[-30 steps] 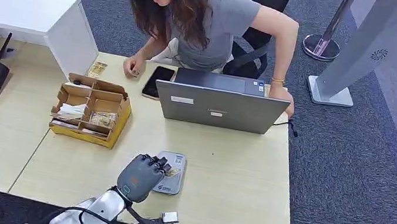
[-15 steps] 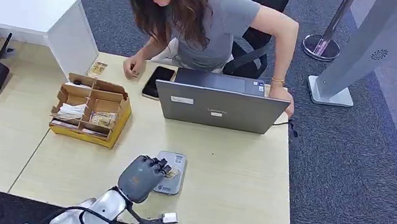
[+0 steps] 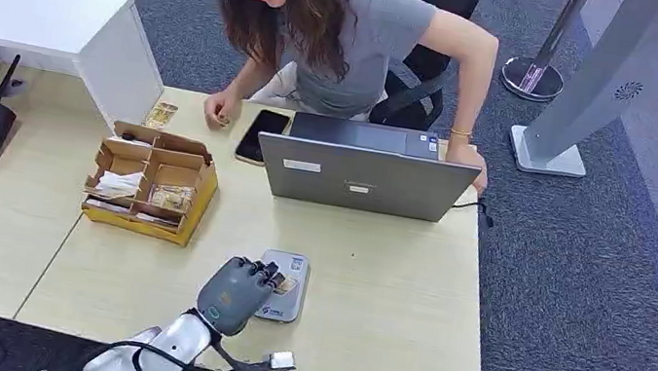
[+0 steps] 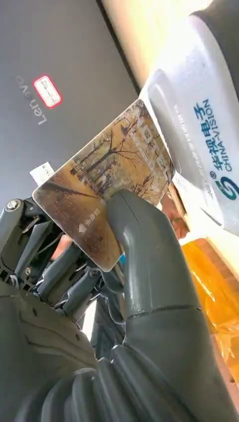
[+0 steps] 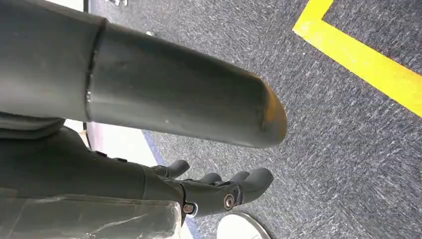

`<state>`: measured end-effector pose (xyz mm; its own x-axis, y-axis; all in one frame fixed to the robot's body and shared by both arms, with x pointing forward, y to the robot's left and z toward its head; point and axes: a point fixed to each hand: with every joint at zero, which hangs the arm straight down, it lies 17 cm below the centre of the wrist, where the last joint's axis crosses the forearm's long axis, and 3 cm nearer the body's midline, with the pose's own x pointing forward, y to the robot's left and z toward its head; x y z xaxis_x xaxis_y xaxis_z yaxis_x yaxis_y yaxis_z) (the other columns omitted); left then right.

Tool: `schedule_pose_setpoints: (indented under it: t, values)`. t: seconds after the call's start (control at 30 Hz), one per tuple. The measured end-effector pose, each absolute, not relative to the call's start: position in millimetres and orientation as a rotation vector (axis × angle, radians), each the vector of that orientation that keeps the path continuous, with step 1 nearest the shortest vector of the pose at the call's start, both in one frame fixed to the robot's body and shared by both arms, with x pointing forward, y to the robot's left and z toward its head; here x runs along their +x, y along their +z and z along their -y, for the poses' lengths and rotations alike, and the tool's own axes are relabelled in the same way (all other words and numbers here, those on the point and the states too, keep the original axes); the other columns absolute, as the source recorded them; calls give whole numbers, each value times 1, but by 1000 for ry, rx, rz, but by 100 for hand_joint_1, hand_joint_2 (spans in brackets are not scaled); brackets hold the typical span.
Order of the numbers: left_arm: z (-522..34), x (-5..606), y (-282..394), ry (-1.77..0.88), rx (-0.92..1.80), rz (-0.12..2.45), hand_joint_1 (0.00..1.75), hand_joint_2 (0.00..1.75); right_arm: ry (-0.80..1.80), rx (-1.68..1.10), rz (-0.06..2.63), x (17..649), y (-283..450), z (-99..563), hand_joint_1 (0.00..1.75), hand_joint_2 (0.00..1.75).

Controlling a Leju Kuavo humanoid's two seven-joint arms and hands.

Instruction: Pass the card to the sensor for recognition and then transmit it.

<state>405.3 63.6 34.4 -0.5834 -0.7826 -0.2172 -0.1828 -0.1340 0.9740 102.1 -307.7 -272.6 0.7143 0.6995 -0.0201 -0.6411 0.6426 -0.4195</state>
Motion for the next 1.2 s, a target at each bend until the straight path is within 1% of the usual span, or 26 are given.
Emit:
schedule_pose_setpoints:
  t: [0.97, 1.0, 1.03, 1.2]
  values:
    - [-62, 407, 40, -1748, 1093, 1708, 175, 175, 771, -420, 151, 103, -272, 307, 0, 0]
    - [-64, 408, 55, -1667, 1137, 1768, 175, 175, 772, -420, 153, 104, -272, 307, 0, 0]
    - [-87, 420, 97, -1424, 1288, 1825, 175, 175, 774, -422, 153, 104, -272, 308, 0, 0]
    - [-123, 438, 142, -1284, 1466, 1823, 175, 175, 778, -421, 153, 104, -272, 308, 0, 0]
